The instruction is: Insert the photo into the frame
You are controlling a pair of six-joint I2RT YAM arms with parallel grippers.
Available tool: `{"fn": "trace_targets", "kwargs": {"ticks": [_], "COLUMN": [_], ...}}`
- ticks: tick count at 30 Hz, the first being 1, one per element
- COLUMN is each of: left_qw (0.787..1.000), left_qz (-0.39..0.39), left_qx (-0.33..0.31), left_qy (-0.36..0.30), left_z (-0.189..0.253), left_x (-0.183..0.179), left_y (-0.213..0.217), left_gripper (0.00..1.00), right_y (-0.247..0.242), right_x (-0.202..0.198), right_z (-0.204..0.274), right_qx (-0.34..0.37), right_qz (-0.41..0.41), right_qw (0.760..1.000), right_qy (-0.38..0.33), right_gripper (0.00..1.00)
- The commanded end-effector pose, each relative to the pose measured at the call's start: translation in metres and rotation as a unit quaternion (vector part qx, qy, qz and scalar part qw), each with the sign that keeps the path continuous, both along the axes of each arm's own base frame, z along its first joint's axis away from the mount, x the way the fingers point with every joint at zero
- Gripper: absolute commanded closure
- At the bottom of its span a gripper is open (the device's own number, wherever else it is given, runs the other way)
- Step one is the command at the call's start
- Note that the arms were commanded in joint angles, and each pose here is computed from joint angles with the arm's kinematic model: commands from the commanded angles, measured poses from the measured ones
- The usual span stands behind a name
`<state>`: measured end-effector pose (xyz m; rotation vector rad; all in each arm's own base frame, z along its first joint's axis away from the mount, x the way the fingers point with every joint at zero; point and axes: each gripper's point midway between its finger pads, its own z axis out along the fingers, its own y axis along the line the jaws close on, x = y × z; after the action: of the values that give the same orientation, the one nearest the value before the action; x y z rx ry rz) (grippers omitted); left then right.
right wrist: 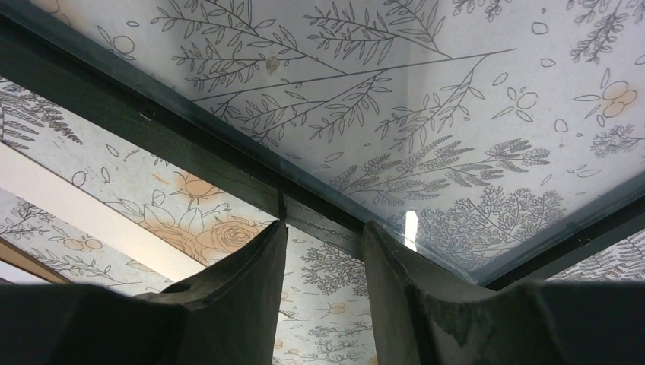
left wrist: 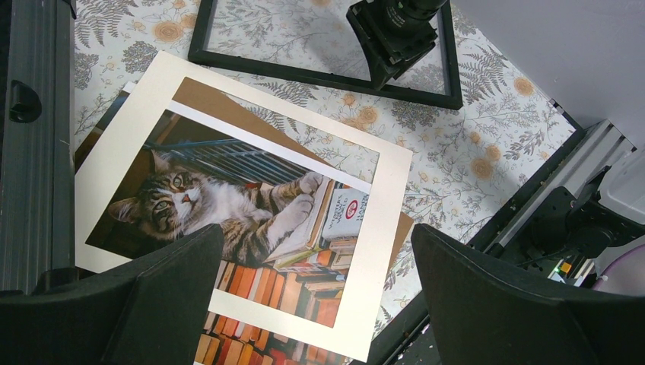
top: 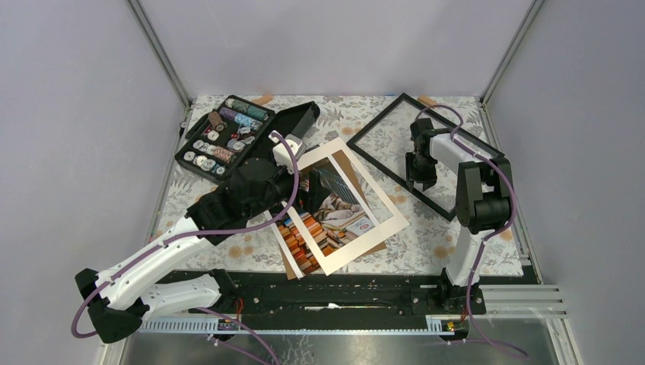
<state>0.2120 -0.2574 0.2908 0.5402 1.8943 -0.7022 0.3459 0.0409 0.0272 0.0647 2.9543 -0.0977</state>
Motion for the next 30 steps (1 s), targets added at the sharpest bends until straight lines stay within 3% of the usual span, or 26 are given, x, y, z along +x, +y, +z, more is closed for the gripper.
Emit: {"fn": "trace_targets", "kwargs": {"ticks": [1,19,30], "left_qw": [0.999,0.999,0.999], "left_qz": [0.003,0.002,0.001], "left_qx": [-0.02,-0.025,-0.026], "left_qy": [-0.027,-0.025,-0.024], "left_z": [0.016,0.017,0.017], "left_x": [0.004,0.004,0.005], "left_y": [-0.001,0.0,0.0], "left_gripper": [0.01,0.01,0.01], "right_y": [0.003,-0.004,-0.008], "right_x": [-0.003,-0.002,-0.006], "right_z": [-0.008,-0.018,-0.024], "right_qx": [-0.011,-0.043,-0.056], "right_qz": [0.006,0.004,-0.002], "right_qw": [1.0,0.999,0.998], "right_qy": [0.008,0.01,0.017], "right_gripper": [0.51,0.5,0.56]}}
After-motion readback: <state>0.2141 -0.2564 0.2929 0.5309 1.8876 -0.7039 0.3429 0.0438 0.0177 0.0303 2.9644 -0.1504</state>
